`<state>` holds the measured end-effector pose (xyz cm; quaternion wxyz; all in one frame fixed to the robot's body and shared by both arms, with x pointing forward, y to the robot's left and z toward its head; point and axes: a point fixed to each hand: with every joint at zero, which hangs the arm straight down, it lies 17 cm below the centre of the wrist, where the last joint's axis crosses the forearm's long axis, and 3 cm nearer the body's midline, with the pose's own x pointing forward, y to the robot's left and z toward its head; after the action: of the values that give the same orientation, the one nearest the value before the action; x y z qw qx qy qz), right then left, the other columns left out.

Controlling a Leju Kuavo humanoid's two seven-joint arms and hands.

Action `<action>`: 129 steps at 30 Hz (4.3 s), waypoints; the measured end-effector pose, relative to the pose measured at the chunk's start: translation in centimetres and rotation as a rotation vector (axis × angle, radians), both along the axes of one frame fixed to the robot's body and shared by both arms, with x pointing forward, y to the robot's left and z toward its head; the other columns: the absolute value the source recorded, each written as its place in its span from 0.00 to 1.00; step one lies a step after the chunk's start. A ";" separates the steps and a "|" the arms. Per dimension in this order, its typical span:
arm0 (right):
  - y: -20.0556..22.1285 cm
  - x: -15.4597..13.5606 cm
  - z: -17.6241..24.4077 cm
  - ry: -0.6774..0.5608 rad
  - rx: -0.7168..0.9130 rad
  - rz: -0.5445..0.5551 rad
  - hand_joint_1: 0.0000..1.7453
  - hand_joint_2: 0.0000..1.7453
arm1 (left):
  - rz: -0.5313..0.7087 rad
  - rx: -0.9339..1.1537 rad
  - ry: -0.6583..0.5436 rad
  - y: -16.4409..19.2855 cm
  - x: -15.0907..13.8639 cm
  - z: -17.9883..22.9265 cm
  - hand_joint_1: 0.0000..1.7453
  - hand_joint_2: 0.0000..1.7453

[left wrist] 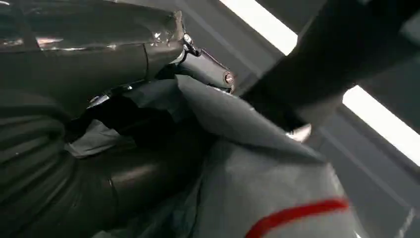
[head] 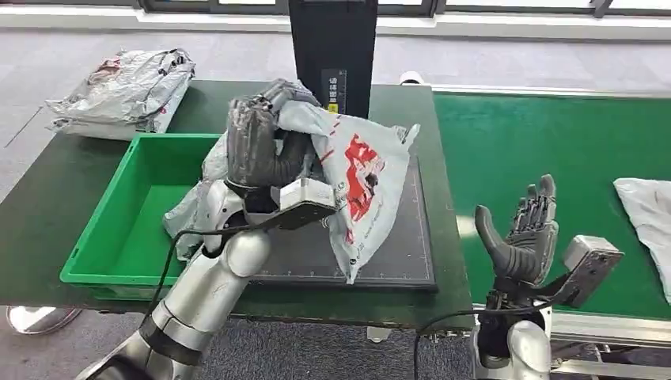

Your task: Moved the parcel from conveyor to table for the left to box.

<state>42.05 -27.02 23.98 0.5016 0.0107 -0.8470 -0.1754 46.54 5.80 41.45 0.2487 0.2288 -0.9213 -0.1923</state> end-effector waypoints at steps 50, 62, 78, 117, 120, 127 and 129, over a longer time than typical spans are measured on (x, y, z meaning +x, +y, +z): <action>-5.2 -3.1 0.7 -0.001 0.014 -0.124 0.00 1.00 | 1.089 0.363 0.609 32.4 13.0 -21.2 1.00 1.00; -5.4 -3.4 0.3 0.001 0.011 -0.110 0.00 1.00 | 0.687 0.443 0.942 25.8 14.5 -29.2 0.00 1.00; -7.1 -4.8 -0.2 0.028 0.006 -0.141 0.00 1.00 | 0.238 -0.397 0.695 20.8 15.0 -16.1 0.00 0.00; -3.9 -4.0 -2.3 0.115 -0.116 0.021 0.00 1.00 | 0.605 0.755 0.914 32.5 19.2 -13.7 0.00 1.00; -3.7 -3.9 -2.8 0.125 -0.121 0.029 0.00 1.00 | 0.672 0.817 0.938 37.1 19.0 -11.7 0.00 1.00; -3.3 -3.6 -3.4 0.139 -0.133 0.049 0.00 1.00 | 0.854 0.947 1.028 45.3 17.2 -9.3 0.00 1.00; -3.3 -3.5 -3.6 0.146 -0.137 0.047 0.00 1.00 | 0.931 0.971 1.043 47.2 16.8 -8.4 0.00 1.00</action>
<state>38.56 -30.32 20.41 0.5654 -0.0166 -0.8179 -0.1055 63.32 52.96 33.09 0.5695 0.5477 -0.3162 -0.5251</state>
